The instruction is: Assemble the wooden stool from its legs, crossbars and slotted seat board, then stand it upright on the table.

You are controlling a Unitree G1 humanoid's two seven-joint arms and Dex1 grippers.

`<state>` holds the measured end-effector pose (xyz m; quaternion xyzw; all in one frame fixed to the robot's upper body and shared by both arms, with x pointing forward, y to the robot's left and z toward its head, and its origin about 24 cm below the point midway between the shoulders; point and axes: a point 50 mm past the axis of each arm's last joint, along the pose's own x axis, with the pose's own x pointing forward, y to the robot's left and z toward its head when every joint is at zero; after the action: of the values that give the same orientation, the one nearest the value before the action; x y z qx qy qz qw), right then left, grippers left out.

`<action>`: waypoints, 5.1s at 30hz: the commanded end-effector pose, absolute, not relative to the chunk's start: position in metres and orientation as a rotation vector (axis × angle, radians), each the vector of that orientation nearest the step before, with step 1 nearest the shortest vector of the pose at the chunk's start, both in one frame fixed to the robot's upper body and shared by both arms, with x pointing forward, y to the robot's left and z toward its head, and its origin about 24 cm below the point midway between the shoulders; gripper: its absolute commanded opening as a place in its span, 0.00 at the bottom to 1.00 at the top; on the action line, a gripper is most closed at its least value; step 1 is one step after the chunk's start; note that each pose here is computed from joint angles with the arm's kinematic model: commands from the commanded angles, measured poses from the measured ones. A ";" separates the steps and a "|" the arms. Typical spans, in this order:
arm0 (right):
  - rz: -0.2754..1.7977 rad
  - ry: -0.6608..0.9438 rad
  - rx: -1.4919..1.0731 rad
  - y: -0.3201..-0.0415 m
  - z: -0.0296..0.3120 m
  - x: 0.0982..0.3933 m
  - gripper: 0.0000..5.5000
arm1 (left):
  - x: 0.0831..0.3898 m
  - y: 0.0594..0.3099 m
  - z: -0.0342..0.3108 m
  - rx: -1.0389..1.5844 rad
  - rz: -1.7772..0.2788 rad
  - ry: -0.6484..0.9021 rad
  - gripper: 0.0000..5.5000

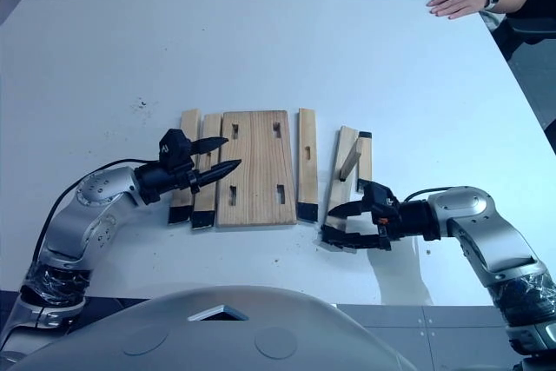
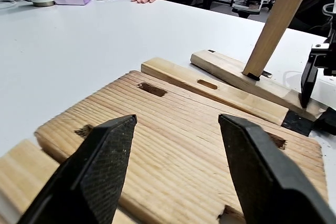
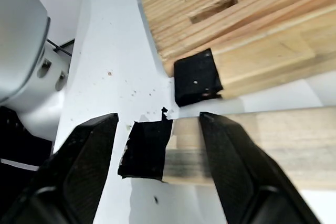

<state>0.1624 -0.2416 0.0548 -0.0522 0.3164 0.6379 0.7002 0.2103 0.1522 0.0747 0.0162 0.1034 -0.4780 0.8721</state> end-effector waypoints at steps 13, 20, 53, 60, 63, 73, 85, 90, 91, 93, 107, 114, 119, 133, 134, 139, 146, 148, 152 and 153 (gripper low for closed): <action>1.151 0.582 -0.506 -0.237 0.125 0.143 0.62 | 0.192 0.156 0.075 0.032 -0.942 0.233 0.53; 0.795 0.768 -0.402 -0.224 0.102 0.107 0.67 | 0.172 0.156 0.063 0.018 -0.895 0.291 0.53; 0.352 0.837 -0.030 -0.205 0.052 0.116 0.57 | 0.182 0.154 0.065 0.041 -0.915 0.304 0.53; 0.324 0.630 -0.028 -0.204 0.069 0.140 0.40 | 0.187 0.158 0.061 0.041 -0.880 0.315 0.53; 0.294 0.461 -0.055 -0.206 0.089 0.156 0.37 | 0.189 0.160 0.062 0.059 -0.866 0.317 0.53; 0.546 -0.022 0.135 -0.187 0.170 0.191 0.37 | 0.221 0.159 0.132 -0.215 -0.844 0.059 0.53; 1.279 0.079 0.317 -0.176 0.207 0.183 0.37 | 0.204 0.132 0.201 -0.620 -1.371 -0.045 0.68; 1.385 0.184 0.306 -0.181 0.199 0.186 0.37 | 0.202 0.127 0.208 -0.604 -1.453 -0.070 0.68; 1.404 0.187 0.311 -0.181 0.200 0.186 0.37 | 0.204 0.127 0.209 -0.601 -1.453 -0.071 0.68; 1.436 0.188 0.318 -0.180 0.201 0.187 0.37 | 0.206 0.126 0.208 -0.586 -1.454 -0.071 0.68; 1.467 0.187 0.274 -0.178 0.200 0.187 0.37 | 0.204 0.126 0.191 -0.488 -1.501 -0.035 0.53; 1.467 0.201 0.228 -0.180 0.196 0.188 0.37 | 0.202 0.127 0.189 -0.459 -1.525 -0.034 0.37; 1.448 0.223 0.189 -0.181 0.192 0.190 0.37 | 0.201 0.127 0.188 -0.452 -1.533 -0.039 0.37; 1.200 0.211 0.181 -0.218 0.180 0.198 0.51 | 0.194 0.189 0.180 -0.115 -1.350 0.057 0.37; 1.182 0.205 0.182 -0.220 0.180 0.199 0.51 | 0.191 0.192 0.178 -0.076 -1.357 0.081 0.37; 1.151 0.197 0.179 -0.222 0.175 0.196 0.51 | 0.180 0.198 0.168 0.112 -1.432 0.179 0.37; 1.144 0.211 0.139 -0.216 0.166 0.192 0.51 | 0.183 0.201 0.161 0.205 -1.456 0.212 0.37; 1.141 0.218 0.127 -0.216 0.164 0.191 0.51 | 0.184 0.204 0.160 0.221 -1.449 0.224 0.37; 1.141 0.222 0.114 -0.214 0.161 0.190 0.51 | 0.187 0.210 0.160 0.240 -1.434 0.232 0.37; 1.141 0.222 0.114 -0.214 0.160 0.190 0.51 | 0.187 0.211 0.160 0.248 -1.431 0.237 0.37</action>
<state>0.1904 -0.2163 0.1598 0.0613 0.1111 0.5362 0.8345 0.1854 0.2070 0.1575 0.0934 0.1016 -0.6567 0.7414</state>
